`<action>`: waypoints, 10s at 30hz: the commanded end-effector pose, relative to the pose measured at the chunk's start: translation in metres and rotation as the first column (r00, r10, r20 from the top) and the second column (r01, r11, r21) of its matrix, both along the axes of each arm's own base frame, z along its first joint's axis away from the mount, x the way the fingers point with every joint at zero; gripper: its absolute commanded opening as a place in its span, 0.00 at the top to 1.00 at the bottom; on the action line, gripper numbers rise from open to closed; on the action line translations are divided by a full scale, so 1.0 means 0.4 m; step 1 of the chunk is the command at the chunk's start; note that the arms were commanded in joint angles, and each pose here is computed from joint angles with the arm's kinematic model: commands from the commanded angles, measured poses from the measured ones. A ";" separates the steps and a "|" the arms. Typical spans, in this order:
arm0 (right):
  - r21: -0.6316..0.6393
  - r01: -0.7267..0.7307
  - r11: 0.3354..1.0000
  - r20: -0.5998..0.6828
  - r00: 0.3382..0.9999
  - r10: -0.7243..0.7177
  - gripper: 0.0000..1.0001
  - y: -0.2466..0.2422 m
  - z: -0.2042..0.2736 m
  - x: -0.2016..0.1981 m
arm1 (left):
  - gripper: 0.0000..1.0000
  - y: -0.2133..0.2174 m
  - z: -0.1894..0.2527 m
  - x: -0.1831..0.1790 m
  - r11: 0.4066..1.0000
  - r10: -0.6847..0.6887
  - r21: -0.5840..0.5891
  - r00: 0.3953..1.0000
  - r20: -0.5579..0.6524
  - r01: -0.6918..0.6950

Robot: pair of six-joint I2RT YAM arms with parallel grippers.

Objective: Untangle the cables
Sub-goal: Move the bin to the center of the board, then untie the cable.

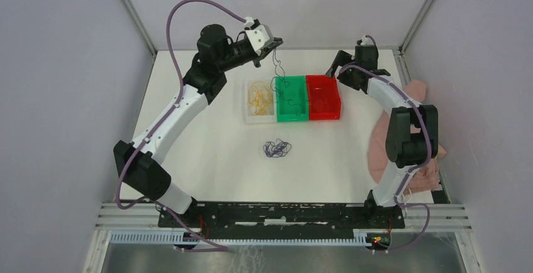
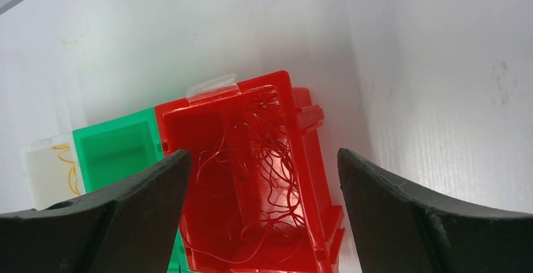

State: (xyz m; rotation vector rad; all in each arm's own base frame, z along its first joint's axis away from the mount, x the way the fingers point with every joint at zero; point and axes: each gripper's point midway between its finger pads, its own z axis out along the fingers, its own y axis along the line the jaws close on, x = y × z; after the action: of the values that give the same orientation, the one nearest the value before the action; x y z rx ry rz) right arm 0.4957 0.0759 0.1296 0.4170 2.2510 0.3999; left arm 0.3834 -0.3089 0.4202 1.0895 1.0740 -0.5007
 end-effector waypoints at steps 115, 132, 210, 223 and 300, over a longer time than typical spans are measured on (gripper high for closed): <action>0.368 -0.482 0.795 0.332 0.867 0.372 0.47 0.503 0.157 -0.292 | 0.20 0.118 -0.517 0.212 0.752 0.131 0.653 0.949 -0.288 0.095; 0.143 -0.492 0.859 -0.077 0.859 0.505 1.00 0.633 -0.119 -0.213 | 0.15 0.340 -0.312 0.121 0.899 0.326 0.414 0.848 -0.418 -0.142; -0.115 -0.857 0.502 0.306 0.450 0.839 1.00 0.848 0.176 -0.633 | 0.17 0.317 -0.481 -0.423 0.957 0.055 0.255 0.780 -0.623 0.136; -0.079 -0.839 0.538 0.345 0.483 0.805 1.00 0.867 0.248 -0.670 | 0.35 0.325 -0.522 -0.433 0.952 0.069 0.276 0.792 -0.607 0.129; 0.344 -0.898 0.274 0.446 0.414 0.793 0.99 0.904 0.412 -0.778 | 0.74 0.385 -0.358 -0.410 0.948 0.093 0.283 0.977 0.191 -0.146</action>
State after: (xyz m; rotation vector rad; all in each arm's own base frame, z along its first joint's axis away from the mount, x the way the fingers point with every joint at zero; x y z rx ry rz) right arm 0.1890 0.4372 0.2527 -0.6065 2.0333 1.5633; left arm 0.2198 -0.1529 0.2581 1.2812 1.1831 -0.2011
